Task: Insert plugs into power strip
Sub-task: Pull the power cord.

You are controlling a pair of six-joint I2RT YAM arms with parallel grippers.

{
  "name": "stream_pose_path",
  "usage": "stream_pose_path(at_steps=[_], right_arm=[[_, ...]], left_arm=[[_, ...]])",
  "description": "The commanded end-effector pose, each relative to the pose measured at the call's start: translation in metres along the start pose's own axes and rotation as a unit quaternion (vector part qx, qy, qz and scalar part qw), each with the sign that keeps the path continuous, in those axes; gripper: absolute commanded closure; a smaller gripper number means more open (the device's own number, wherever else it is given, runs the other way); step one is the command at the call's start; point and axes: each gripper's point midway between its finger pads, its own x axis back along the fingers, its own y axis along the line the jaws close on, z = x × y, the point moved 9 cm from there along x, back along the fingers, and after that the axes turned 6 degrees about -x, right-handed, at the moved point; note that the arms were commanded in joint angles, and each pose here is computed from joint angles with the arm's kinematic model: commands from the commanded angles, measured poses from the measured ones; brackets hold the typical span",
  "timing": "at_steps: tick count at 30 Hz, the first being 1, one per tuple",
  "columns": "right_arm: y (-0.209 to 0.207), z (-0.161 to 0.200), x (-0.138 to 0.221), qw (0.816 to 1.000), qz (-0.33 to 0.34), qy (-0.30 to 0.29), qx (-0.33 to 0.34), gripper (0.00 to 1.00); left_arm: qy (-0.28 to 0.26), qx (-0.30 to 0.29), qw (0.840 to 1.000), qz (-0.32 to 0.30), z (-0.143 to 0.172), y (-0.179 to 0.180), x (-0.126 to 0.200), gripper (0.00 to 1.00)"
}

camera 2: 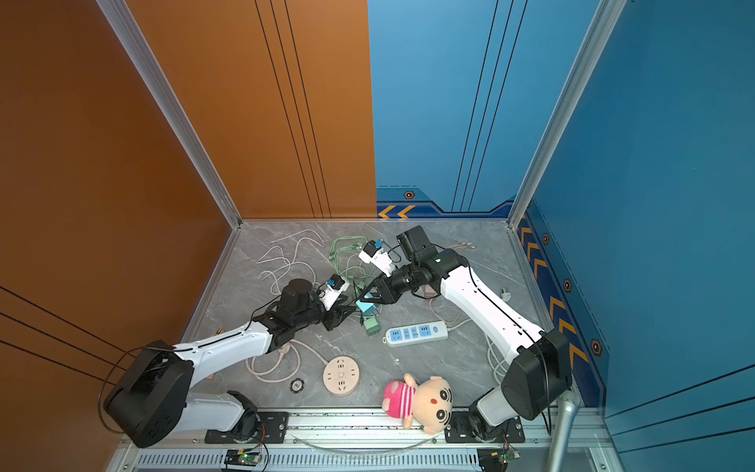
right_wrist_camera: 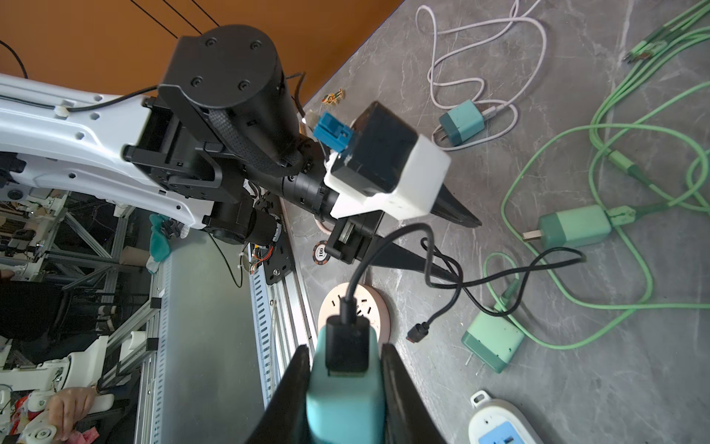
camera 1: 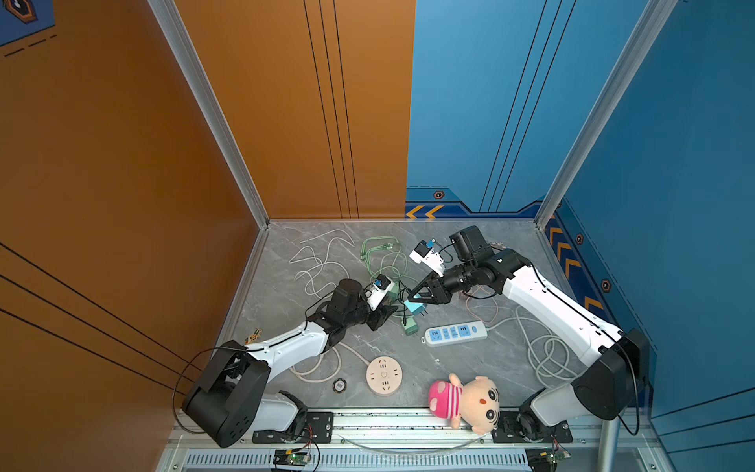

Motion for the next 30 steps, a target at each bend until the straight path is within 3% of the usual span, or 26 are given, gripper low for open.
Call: stream_pose_path(at_steps=[1,6,11,16,19,25,30], right_arm=[[0.009,-0.005,0.007,1.000,-0.003,-0.015,0.013,1.00],[0.001,-0.003,0.007,1.000,0.012,-0.014,0.004,1.00],[-0.002,0.003,0.002,1.000,0.005,-0.005,0.001,1.00],[-0.007,0.009,-0.003,1.000,0.009,0.000,-0.003,1.00],[-0.008,0.012,-0.002,1.000,0.015,-0.002,-0.004,1.00],[-0.009,0.020,-0.001,1.000,0.018,-0.012,-0.016,1.00],[-0.011,0.023,-0.016,0.999,-0.005,-0.027,-0.034,1.00]], left_arm=[[-0.058,-0.004,0.998,0.025,-0.020,0.002,0.001,0.63],[-0.091,0.012,0.996,0.019,-0.033,0.008,0.022,0.89],[-0.071,0.057,0.994,-0.056,-0.054,0.032,0.053,0.91],[-0.050,0.092,0.981,-0.164,-0.072,0.061,0.072,0.92],[-0.031,0.121,0.965,-0.230,-0.075,0.085,0.079,0.92],[0.031,0.188,0.906,-0.377,-0.075,0.145,0.086,0.92],[0.095,0.234,0.867,-0.430,-0.060,0.188,0.072,0.92]])
